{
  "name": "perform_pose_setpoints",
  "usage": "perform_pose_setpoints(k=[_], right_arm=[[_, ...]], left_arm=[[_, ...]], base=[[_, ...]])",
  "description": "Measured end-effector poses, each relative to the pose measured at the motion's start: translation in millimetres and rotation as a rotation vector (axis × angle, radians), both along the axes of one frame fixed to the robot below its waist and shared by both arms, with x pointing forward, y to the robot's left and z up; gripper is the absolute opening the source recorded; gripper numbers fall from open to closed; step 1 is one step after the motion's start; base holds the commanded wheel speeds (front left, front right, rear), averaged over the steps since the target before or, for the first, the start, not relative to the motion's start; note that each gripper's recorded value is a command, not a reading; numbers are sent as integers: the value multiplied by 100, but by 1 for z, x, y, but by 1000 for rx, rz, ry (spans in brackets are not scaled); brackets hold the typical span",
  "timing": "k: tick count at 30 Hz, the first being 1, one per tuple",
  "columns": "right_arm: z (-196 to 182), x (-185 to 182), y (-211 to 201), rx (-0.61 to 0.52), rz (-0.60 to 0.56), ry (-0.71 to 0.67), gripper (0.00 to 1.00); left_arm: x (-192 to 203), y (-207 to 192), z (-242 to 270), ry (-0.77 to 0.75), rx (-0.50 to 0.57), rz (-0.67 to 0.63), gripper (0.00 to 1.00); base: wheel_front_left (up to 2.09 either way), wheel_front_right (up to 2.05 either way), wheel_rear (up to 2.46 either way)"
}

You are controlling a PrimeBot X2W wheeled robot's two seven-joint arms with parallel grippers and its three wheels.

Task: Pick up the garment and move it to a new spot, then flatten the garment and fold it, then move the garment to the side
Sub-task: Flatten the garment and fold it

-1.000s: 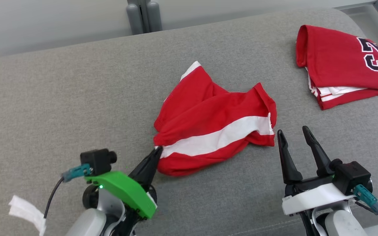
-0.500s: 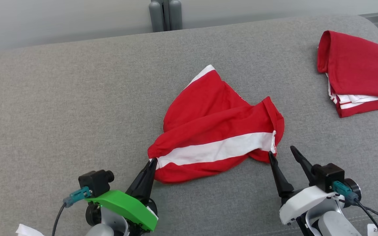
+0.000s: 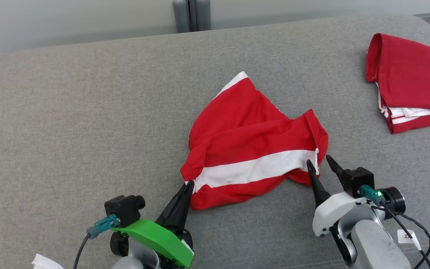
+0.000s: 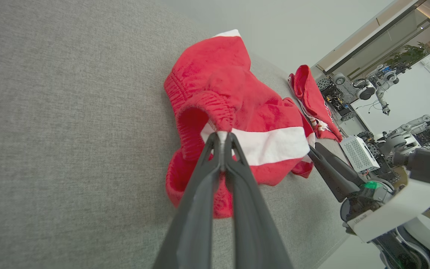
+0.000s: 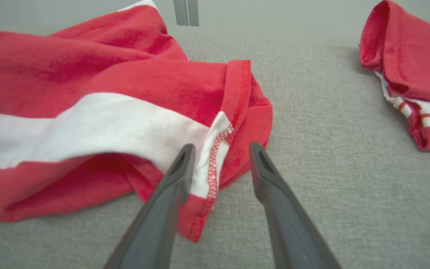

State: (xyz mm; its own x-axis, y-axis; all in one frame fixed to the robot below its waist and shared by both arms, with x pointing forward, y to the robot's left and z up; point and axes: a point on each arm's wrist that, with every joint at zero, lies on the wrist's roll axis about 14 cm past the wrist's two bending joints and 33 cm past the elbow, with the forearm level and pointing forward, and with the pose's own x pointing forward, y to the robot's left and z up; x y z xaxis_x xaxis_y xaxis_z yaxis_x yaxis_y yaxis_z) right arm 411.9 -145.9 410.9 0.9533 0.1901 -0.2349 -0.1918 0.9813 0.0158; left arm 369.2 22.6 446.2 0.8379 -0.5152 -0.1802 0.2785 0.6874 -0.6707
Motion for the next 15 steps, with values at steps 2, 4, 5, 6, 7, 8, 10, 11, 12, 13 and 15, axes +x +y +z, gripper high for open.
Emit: perform_pose_setpoints(k=[2,4,5,6,7,8,10,11,12,13,15], right_arm=[[-4,1,2,2,2,16,33],[-9,1,3,4,2,34,22],[-11,1,3,5,-1,41,0],[-12,2,2,2,-2,45,0],[-12,4,1,1,-7,44,0],[-11,5,0,2,-12,40,0],[-7,8,-4,11,-30,29,0],[-4,9,-6,21,-40,19,0],[1,11,-9,43,-59,4,0],[6,13,-13,84,-86,-11,0],[15,13,-18,187,-139,-35,0]], left_arm=[[0,0,0,0,-1,1,0],[1,1,0,-2,-2,5,0],[1,1,0,-1,-3,6,0],[2,1,0,-2,-3,6,0],[2,1,0,-2,-3,7,0],[2,2,0,-4,-2,10,0],[4,4,0,-6,0,15,0],[5,6,0,-8,2,19,0],[6,9,2,-13,-1,29,0],[8,12,4,-14,-12,43,0],[14,18,11,-20,-49,70,0]], base=[[0,0,0],[0,0,0],[0,0,0],[0,0,0],[0,0,0],[0,0,0],[0,0,0],[0,0,0],[0,0,0],[0,0,0],[0,0,0]])
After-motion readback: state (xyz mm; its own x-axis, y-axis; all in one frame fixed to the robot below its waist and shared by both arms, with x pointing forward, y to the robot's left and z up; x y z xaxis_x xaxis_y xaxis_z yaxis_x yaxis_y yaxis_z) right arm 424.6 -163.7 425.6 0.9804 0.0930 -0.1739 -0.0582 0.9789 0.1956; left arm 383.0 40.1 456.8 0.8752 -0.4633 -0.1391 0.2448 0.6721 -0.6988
